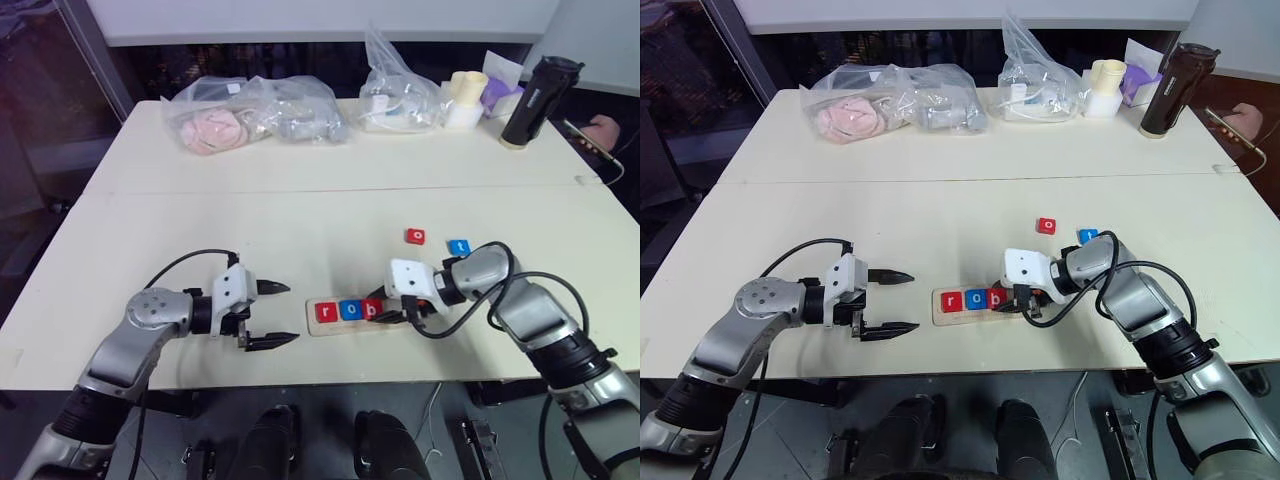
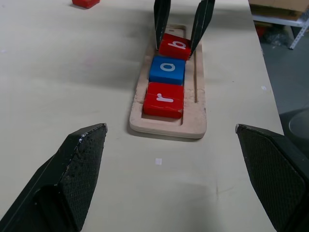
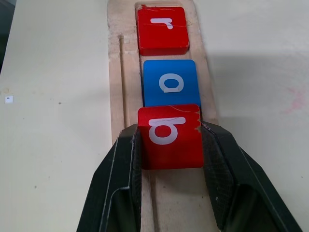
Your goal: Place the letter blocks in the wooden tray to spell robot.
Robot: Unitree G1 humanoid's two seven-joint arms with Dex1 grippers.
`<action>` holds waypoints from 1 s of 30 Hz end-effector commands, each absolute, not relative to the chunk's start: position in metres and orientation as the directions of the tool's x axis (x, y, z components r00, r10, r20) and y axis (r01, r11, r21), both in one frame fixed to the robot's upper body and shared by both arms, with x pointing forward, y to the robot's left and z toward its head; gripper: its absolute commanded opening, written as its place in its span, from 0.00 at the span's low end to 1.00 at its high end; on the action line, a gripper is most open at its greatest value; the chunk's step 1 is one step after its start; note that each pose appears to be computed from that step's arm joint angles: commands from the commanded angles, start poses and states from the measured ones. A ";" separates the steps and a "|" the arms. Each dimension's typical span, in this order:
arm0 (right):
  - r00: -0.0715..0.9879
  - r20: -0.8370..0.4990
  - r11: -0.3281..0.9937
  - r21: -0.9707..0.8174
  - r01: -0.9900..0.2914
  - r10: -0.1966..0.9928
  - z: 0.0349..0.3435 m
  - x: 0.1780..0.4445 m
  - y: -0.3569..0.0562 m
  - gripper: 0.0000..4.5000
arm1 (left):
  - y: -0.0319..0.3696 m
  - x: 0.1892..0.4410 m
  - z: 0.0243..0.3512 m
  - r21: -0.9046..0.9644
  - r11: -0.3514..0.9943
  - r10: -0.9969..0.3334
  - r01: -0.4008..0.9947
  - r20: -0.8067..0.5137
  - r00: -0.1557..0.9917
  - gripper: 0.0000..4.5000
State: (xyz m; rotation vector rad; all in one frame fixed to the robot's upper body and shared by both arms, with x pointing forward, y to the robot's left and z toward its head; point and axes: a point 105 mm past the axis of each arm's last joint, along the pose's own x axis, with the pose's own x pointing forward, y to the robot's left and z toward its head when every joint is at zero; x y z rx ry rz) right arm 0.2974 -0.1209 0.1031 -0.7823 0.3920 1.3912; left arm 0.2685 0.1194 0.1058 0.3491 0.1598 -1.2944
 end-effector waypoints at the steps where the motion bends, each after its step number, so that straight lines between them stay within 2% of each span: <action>1: 0.176 -0.656 -0.031 -0.292 -0.956 0.734 0.113 0.299 -0.114 0.58 | 0.117 0.269 0.120 0.209 0.221 -0.921 0.953 -0.277 0.275 1.00; 4: 0.178 -0.657 -0.030 -0.293 -0.956 0.733 0.113 0.299 -0.115 0.92 | 0.117 0.270 0.120 0.208 0.221 -0.921 0.953 -0.277 0.274 1.00; 5: 0.180 -0.657 -0.029 -0.295 -0.955 0.732 0.113 0.299 -0.115 0.99 | 0.117 0.270 0.120 0.209 0.221 -0.921 0.953 -0.277 0.275 1.00; 14: 0.206 -0.626 -0.004 -0.317 -0.949 0.752 0.131 0.300 -0.116 0.99 | 0.117 0.270 0.120 0.209 0.224 -0.921 0.952 -0.275 0.277 1.00; 17: 0.277 -0.577 0.068 -0.357 -0.931 0.768 0.145 0.313 -0.117 0.99 | 0.117 0.270 0.120 0.207 0.221 -0.921 0.953 -0.276 0.274 1.00; 19: 0.365 -0.535 0.148 -0.404 -0.902 0.762 0.152 0.329 -0.119 0.99 | 0.116 0.270 0.119 0.207 0.218 -0.922 0.954 -0.278 0.271 1.00; 24: 0.479 -0.519 0.226 -0.476 -0.850 0.708 0.146 0.354 -0.130 0.99 | 0.115 0.271 0.120 0.208 0.213 -0.924 0.955 -0.276 0.266 1.00; 30: 0.476 -0.532 0.220 -0.473 -0.853 0.701 0.135 0.354 -0.134 0.99 | 0.115 0.271 0.121 0.211 0.212 -0.924 0.954 -0.276 0.266 1.00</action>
